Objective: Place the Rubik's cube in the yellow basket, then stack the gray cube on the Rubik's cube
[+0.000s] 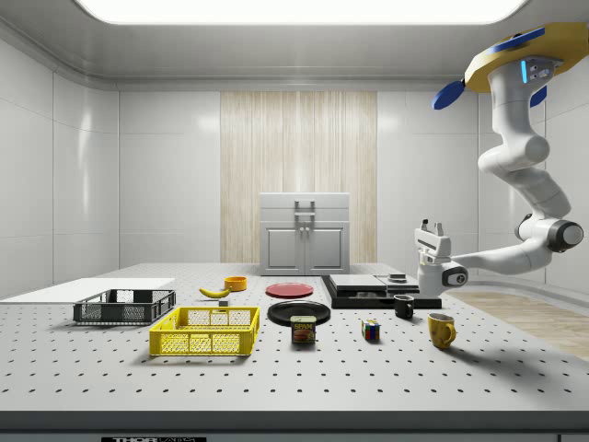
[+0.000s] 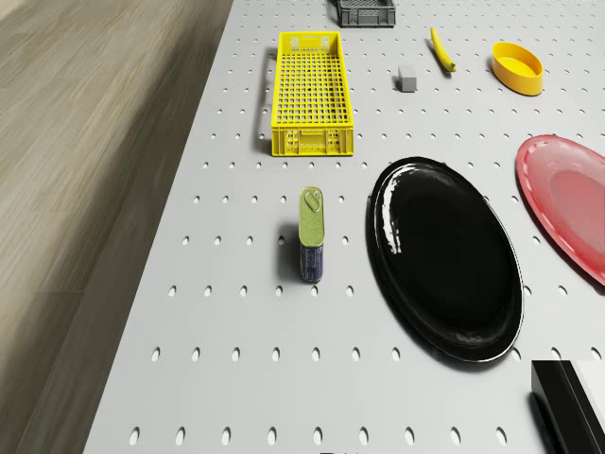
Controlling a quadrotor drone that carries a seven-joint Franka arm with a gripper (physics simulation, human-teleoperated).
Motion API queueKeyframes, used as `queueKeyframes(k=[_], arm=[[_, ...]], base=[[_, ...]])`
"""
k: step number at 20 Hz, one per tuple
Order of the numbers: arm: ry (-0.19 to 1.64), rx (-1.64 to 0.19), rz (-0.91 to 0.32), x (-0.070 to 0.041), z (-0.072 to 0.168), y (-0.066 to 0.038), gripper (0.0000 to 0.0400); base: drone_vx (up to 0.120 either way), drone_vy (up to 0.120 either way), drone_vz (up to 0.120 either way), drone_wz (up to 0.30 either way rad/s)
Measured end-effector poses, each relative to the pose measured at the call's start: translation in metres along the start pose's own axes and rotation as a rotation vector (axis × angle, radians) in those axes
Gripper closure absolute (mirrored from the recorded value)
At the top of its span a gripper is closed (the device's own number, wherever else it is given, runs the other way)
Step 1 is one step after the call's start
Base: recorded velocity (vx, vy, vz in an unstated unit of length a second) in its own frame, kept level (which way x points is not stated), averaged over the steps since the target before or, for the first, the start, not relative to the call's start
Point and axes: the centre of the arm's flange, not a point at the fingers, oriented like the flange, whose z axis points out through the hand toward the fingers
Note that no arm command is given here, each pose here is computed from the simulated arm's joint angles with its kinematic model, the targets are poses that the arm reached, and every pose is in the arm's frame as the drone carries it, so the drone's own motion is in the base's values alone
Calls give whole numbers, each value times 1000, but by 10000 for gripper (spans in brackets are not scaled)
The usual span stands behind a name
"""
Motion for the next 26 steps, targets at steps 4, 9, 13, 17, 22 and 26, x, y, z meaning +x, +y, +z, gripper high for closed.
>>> queueKeyframes(k=[4,9,13,17,22,26], arm=[[124,-121,-3,-12,2,-12,0],[437,-430,-12,-41,19,-40,0],[857,-851,-24,-67,65,-64,0],[1335,-1333,-35,-68,131,-64,0],[1755,-1757,-48,-45,179,-40,0],[1925,-1928,-58,-31,191,-25,0]], base=[[120,0,0,0],[120,0,0,0],[120,0,-20,0],[120,0,-120,0],[120,0,-120,0],[120,0,-120,0]])
